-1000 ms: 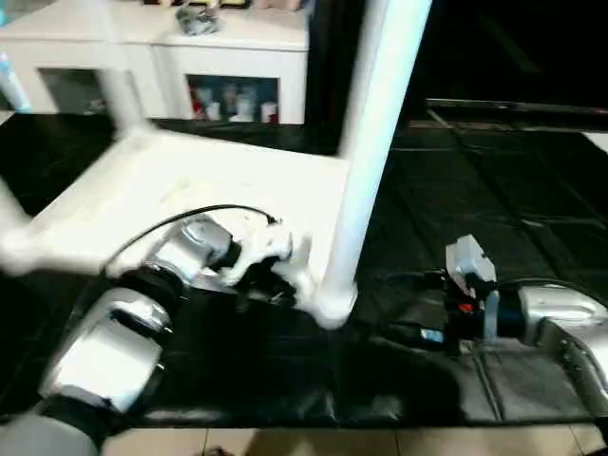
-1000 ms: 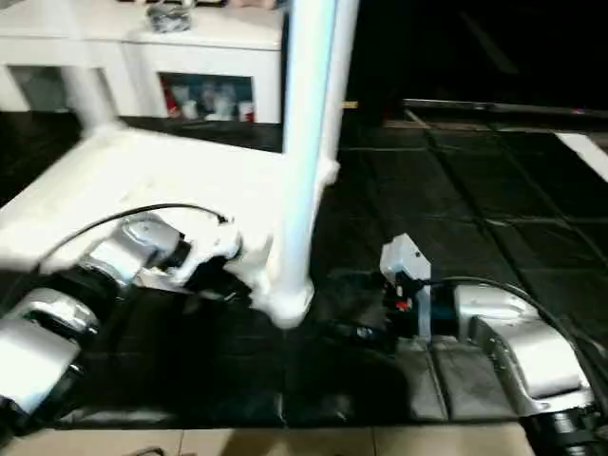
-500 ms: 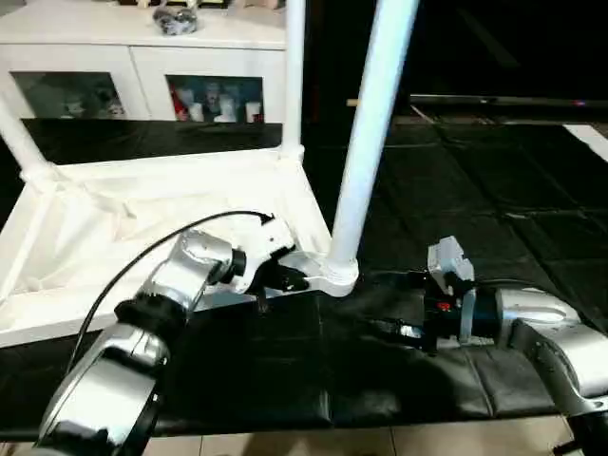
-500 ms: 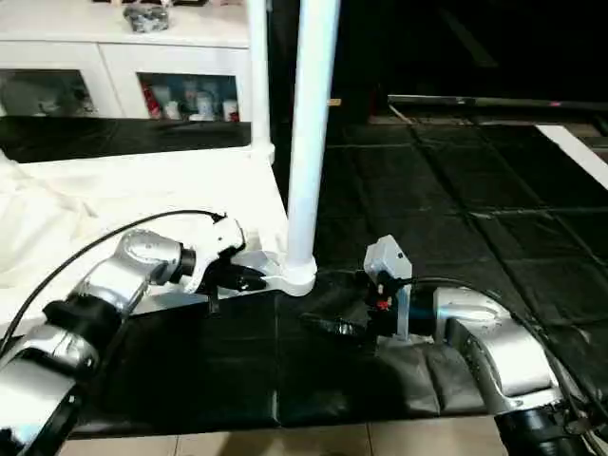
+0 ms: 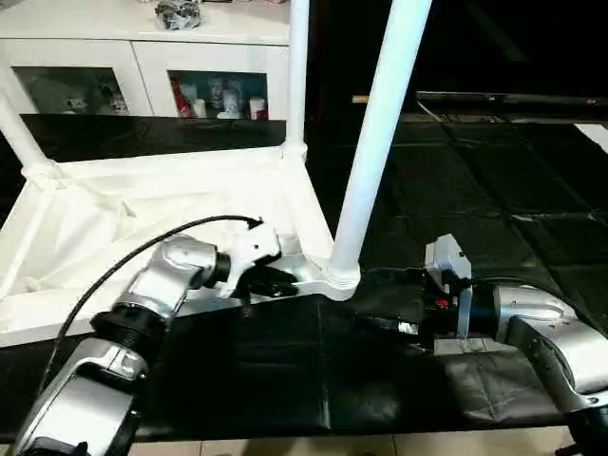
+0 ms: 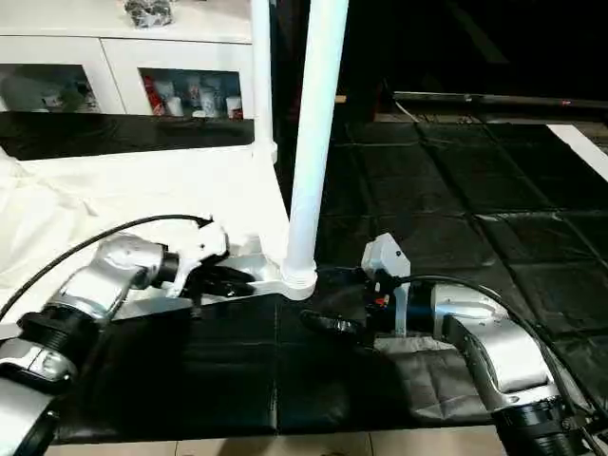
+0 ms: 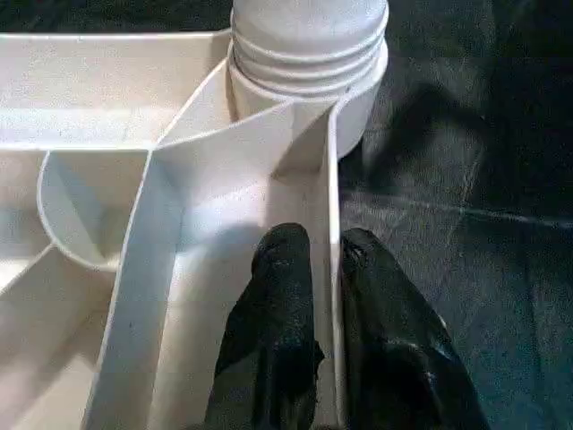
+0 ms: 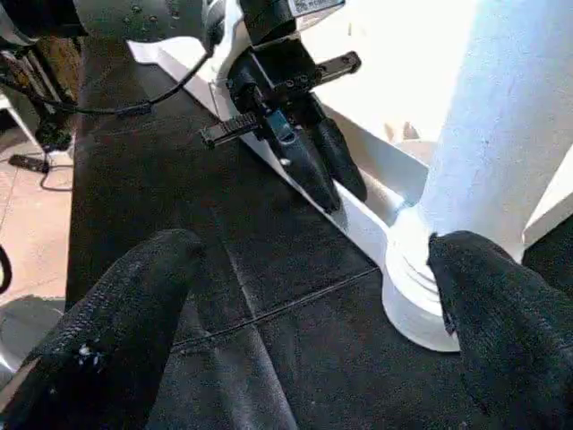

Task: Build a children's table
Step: Rotate leg to tighten

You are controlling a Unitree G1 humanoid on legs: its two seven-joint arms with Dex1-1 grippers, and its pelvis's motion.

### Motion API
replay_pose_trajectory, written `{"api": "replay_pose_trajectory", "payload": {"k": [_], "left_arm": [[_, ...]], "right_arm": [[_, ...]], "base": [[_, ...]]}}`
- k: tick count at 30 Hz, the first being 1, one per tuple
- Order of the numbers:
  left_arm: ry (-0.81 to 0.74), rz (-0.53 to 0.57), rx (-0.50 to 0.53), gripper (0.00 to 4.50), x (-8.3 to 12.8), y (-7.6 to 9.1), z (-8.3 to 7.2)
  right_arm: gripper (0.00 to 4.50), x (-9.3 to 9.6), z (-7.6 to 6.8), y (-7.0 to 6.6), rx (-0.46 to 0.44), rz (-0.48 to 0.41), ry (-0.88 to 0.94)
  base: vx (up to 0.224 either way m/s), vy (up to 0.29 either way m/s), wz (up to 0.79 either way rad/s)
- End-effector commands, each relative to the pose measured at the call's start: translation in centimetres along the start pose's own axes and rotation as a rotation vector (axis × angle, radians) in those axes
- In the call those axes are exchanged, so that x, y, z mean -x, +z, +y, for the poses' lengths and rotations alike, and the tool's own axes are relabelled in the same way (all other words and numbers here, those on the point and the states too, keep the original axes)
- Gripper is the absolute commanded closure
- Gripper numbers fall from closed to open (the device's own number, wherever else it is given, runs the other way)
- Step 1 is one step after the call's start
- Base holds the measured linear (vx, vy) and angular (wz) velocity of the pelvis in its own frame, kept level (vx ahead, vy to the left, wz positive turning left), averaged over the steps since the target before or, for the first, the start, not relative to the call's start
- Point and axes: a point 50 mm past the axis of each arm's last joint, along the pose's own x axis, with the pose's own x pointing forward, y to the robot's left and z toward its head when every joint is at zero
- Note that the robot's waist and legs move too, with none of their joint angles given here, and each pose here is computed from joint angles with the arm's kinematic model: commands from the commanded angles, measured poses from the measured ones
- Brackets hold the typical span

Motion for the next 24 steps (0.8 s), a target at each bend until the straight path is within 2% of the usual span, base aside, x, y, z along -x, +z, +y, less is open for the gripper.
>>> {"api": "replay_pose_trajectory", "payload": {"k": [1,5,7,14,19,24], "left_arm": [[0.02,0.023,0.031,3.88,0.8,-0.8,0.3],[-0.004,0.027,0.037,4.37,1.0,-0.9,0.1],[-0.022,0.042,0.033,4.45,1.0,-1.1,-0.1],[-0.044,0.022,0.019,4.45,1.0,-1.0,-0.2],[-0.204,-0.017,-0.016,4.45,1.1,-0.5,-1.4],[-0.332,0.014,-0.064,4.45,0.8,-0.7,-2.7]], "right_arm": [[0.0,0.1,-0.1,0.0,0.009,0.009,0.003],[0.0,0.1,-0.1,0.0,0.012,0.009,0.002],[0.0,0.1,-0.2,0.1,0.015,0.007,-0.002],[0.0,0.1,-0.7,0.3,0.028,-0.002,-0.033],[0.0,0.2,-1.3,0.6,0.025,-0.005,-0.054],[0.0,-0.3,-2.1,0.6,0.053,0.018,-0.017]], "base": [[0.0,0.0,0.0],[0.0,0.0,0.0],[0.0,0.0,0.0],[0.0,0.0,0.0],[0.0,0.0,0.0],[0.0,0.0,0.0]]}}
